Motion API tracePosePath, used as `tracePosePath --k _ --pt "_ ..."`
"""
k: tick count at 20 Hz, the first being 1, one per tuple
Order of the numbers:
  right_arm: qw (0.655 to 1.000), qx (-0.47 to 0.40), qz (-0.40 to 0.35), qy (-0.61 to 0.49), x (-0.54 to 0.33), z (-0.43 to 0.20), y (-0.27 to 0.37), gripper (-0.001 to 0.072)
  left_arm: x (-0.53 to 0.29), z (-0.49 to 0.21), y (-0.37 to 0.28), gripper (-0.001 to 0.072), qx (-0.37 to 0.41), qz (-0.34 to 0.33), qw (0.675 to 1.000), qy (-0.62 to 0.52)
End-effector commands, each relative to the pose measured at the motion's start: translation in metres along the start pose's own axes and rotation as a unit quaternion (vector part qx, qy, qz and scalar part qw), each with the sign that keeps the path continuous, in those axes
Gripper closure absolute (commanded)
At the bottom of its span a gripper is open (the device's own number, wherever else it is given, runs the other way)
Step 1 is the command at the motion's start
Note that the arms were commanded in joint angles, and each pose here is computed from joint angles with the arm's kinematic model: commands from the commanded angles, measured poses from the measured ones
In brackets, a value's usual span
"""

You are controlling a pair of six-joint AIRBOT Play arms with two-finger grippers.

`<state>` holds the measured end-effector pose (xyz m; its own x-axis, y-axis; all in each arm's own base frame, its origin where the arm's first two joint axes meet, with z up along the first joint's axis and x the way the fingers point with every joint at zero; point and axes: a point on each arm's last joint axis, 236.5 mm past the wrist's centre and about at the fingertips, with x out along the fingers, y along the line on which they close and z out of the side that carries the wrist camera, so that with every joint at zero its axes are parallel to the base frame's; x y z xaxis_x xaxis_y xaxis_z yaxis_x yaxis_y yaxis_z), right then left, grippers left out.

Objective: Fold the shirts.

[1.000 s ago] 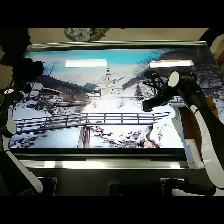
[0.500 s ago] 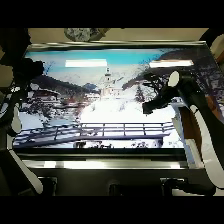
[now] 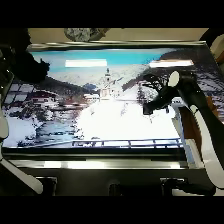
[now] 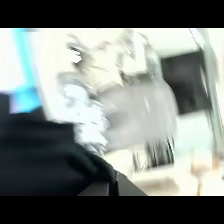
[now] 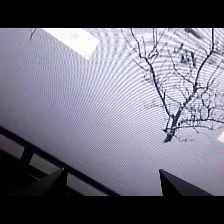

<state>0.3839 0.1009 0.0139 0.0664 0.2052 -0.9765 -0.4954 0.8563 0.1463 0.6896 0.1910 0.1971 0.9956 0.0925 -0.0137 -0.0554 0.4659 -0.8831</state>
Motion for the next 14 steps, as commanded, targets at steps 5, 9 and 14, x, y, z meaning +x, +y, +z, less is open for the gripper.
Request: tracePosePath --k 5,9,14 --pt "0.995 -0.032 -0.086 0.042 -0.077 -0.052 -0.013 0.0047 -0.199 -0.087 -0.26 0.0685 0.326 -0.179 0.911 0.18" --pt "0.988 -0.039 -0.142 -0.051 -0.152 -0.067 0.0 0.0046 -0.313 -0.183 -0.276 0.0685 0.37 -0.194 0.842 0.341" --pt "0.975 -0.045 -0.174 -0.13 -0.212 -0.097 0.024 0.0046 -0.407 -0.332 -0.234 0.0684 0.351 -0.228 0.724 0.548"
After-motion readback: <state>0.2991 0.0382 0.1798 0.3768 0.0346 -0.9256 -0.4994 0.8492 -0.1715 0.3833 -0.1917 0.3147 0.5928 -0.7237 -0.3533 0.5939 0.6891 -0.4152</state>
